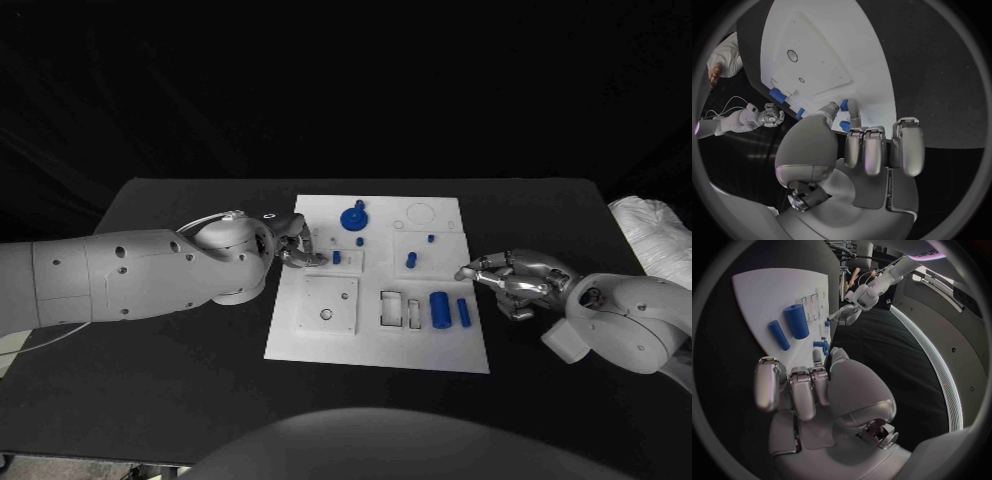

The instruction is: Assemble the parts on the task board

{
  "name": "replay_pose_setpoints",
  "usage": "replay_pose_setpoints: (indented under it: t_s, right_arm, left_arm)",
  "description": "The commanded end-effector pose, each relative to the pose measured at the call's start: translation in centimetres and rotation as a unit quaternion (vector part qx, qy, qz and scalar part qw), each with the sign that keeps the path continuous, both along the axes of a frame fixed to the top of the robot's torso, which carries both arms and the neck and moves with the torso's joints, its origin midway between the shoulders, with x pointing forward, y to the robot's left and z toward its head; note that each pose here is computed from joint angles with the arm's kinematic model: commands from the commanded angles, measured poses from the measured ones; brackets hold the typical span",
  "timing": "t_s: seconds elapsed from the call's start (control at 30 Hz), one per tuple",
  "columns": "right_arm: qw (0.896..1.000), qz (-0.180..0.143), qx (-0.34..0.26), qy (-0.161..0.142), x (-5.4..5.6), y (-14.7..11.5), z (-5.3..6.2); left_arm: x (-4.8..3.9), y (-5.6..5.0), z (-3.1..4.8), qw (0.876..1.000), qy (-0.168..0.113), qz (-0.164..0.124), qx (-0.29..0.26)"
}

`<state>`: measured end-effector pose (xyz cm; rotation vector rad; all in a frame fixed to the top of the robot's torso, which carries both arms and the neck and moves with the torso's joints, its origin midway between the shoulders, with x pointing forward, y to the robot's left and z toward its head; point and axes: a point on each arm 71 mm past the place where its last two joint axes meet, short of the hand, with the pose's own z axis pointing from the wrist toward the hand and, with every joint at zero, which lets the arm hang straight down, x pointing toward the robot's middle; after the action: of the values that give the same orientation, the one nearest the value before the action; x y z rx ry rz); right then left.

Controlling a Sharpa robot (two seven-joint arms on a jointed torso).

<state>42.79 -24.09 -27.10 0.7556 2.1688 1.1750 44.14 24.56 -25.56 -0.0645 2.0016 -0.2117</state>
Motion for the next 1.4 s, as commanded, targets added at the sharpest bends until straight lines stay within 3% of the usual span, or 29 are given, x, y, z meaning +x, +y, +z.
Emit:
replay_pose_setpoints:
  t_s: [0.03, 0.97, 1.4]
  right_arm:
    - [1.000, 0.007, -0.001, 0.001, -0.09, 0.08, -0.03]
    - [1.000, 0.008, -0.001, 0.001, -0.04, 0.23, -0.06]
    - [1.000, 0.007, -0.002, 0.001, 0.02, 0.21, -0.09]
  left_arm:
    - [0.05, -0.12, -0.08, 1.000, -0.004, 0.008, -0.004]
    - [0.44, -0.52, -0.65, 1.000, -0.004, 0.003, -0.014]
    - [0.40, 0.13, -0.18, 0.999, -0.027, 0.013, -0.021]
